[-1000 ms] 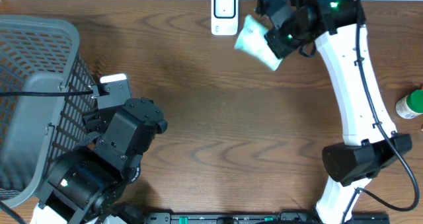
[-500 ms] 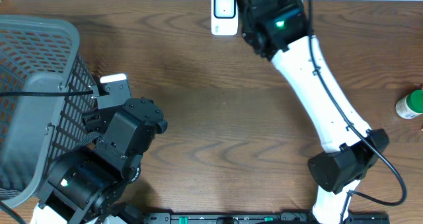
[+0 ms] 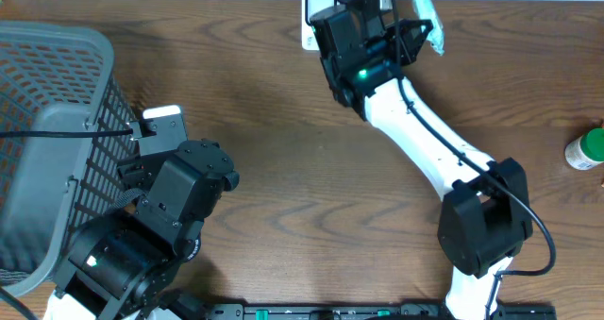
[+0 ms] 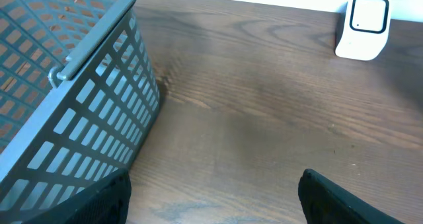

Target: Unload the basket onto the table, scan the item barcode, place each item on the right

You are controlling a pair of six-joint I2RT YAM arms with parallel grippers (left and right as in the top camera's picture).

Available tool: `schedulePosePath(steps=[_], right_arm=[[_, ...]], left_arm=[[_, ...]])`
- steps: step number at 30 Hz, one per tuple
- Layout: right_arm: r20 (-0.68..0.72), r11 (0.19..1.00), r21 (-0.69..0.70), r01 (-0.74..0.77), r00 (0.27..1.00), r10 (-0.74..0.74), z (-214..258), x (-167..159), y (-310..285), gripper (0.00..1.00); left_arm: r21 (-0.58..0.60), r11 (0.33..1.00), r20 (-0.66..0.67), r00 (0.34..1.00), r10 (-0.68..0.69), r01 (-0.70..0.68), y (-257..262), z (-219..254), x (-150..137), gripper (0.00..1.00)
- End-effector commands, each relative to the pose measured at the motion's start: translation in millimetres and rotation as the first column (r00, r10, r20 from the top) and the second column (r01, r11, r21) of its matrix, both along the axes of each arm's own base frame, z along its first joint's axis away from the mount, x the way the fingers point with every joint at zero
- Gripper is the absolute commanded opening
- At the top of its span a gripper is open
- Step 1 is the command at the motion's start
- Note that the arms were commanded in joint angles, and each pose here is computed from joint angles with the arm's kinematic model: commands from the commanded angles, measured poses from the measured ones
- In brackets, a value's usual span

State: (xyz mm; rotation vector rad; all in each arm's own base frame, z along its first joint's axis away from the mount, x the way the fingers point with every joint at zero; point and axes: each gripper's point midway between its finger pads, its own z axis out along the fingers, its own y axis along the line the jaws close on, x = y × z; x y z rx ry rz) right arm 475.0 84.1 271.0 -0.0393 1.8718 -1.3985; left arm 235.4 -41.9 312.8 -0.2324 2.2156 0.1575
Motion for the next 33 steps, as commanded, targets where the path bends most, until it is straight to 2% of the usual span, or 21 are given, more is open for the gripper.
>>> schedulePosePath(steps=[1, 6, 10, 12, 15, 18, 20, 22, 26, 28, 31, 33], right_arm=[[-0.067, 0.991, -0.123, 0.049, 0.996, -0.058, 0, -9, -4, 0.02], [-0.09, 0.987, -0.156, 0.041, 0.994, -0.055, -6, -16, 3, 0.01], [-0.21, 0.982, -0.128, -0.142, 0.971, 0.113, -38, -21, 45, 0.01], [-0.291, 0.967, -0.057, -0.25, 0.93, 0.224, -63, -29, 68, 0.01], [-0.432, 0.918, 0.182, -0.353, 0.81, 0.397, -117, -55, 100, 0.01], [-0.501, 0.848, 0.463, -0.258, 0.712, 0.491, -164, -91, 117, 0.01], [-0.526, 0.792, 0.587, -0.168, 0.664, 0.531, -181, -110, 125, 0.01], [-0.543, 0.666, 0.745, -0.031, 0.553, 0.632, -200, -139, 145, 0.01], [-0.456, 0.412, 0.89, 0.195, 0.379, 0.805, -206, -172, 174, 0.01], [-0.423, 0.357, 0.904, 0.235, 0.368, 0.828, -204, -170, 171, 0.01], [-0.434, 0.358, 0.9, 0.249, 0.419, 0.798, -205, -155, 150, 0.02], [-0.435, 0.351, 0.899, 0.261, 0.452, 0.779, -205, -145, 136, 0.6]], left_arm=[[-0.003, 1.0, 0.003, 1.0, 0.011, -0.011, 2, 0, -1, 0.81], [-0.003, 1.0, 0.003, 1.0, 0.011, -0.011, 2, 0, -1, 0.82], [-0.003, 1.0, 0.003, 1.0, 0.011, -0.011, 2, 0, -1, 0.81], [-0.003, 1.0, 0.003, 1.0, 0.011, -0.011, 2, 0, -1, 0.82], [-0.003, 1.0, 0.003, 1.0, 0.011, -0.011, 2, 0, -1, 0.81], [-0.003, 1.0, 0.003, 1.0, 0.011, -0.011, 2, 0, -1, 0.81], [-0.003, 1.0, 0.003, 1.0, 0.011, -0.011, 2, 0, -1, 0.81], [-0.003, 1.0, 0.003, 1.0, 0.011, -0.011, 2, 0, -1, 0.81], [-0.003, 1.0, 0.003, 1.0, 0.011, -0.011, 2, 0, -1, 0.81], [-0.003, 1.0, 0.003, 1.0, 0.011, -0.011, 2, 0, -1, 0.81], [-0.003, 1.0, 0.003, 1.0, 0.011, -0.011, 2, 0, -1, 0.82], [-0.003, 1.0, 0.003, 1.0, 0.011, -0.011, 2, 0, -1, 0.81]])
